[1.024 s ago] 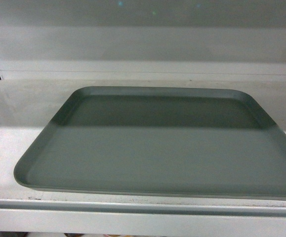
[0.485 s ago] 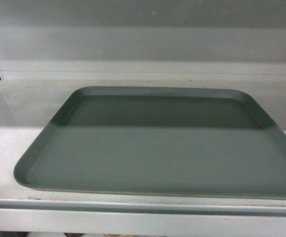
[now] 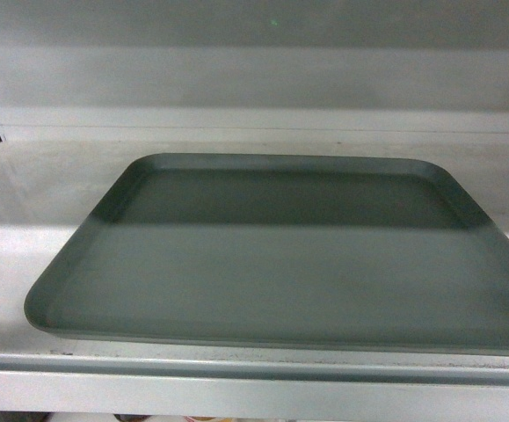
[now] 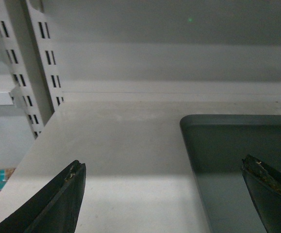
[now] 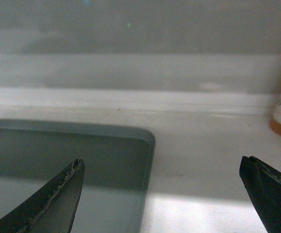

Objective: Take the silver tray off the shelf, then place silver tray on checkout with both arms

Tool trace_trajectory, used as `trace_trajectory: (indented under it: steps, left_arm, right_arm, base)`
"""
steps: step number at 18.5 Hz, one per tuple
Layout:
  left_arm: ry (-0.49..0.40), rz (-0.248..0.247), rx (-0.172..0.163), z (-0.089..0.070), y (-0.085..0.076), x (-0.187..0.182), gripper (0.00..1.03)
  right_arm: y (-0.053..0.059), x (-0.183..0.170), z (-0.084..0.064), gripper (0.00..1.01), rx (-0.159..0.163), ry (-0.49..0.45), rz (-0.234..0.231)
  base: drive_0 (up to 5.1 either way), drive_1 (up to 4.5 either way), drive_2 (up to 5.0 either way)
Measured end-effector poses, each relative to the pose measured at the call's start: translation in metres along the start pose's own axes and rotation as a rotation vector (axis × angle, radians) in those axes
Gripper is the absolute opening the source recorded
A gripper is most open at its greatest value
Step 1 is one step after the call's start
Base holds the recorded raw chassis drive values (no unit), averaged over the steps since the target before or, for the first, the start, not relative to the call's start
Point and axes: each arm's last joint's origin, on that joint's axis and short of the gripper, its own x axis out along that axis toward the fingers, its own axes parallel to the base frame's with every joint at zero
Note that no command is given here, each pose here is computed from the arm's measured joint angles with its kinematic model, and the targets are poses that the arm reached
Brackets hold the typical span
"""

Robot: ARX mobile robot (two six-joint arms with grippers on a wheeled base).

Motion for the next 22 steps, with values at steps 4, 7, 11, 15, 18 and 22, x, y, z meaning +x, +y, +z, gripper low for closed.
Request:
trace_trajectory:
  steps: [4, 7, 11, 15, 18, 22]
  left_arm:
    - [0.136, -0.064, 0.039, -0.009, -0.016, 0.046, 0.98]
    - [0.228, -0.076, 0.061, -0.018, -0.027, 0.072, 0.98]
    - [0.297, -0.069, 0.07, -0.019, -0.034, 0.098, 0.98]
    - [0.372, -0.043, 0.073, -0.02, -0.035, 0.115, 0.98]
    - [0.418, -0.032, 0.068, -0.023, -0.034, 0.12, 0.98]
    - [0.458, -0.031, 0.074, -0.03, -0.037, 0.121, 0.98]
  right_arm:
    - [0.01, 0.042, -0.019, 0.98, -0.011, 0.173, 0.036]
    - [0.016, 0.062, -0.033, 0.98, -0.04, 0.278, 0.033]
    - [0.013, 0.081, -0.035, 0.98, -0.034, 0.367, 0.002]
    - [0.006, 0.096, -0.038, 0.98, 0.021, 0.463, -0.045]
    - [0.003, 0.104, -0.042, 0.98, 0.057, 0.52, -0.063]
    - [0.007, 0.111, -0.045, 0.98, 0.075, 0.566, -0.058]
  base:
    - [0.0, 0.0, 0.0]
    - [0.0, 0.0, 0.0]
    - [0.0, 0.0, 0.0]
    - [0.0, 0.0, 0.0]
    - [0.0, 0.0, 0.0]
    - [0.0, 0.0, 0.0]
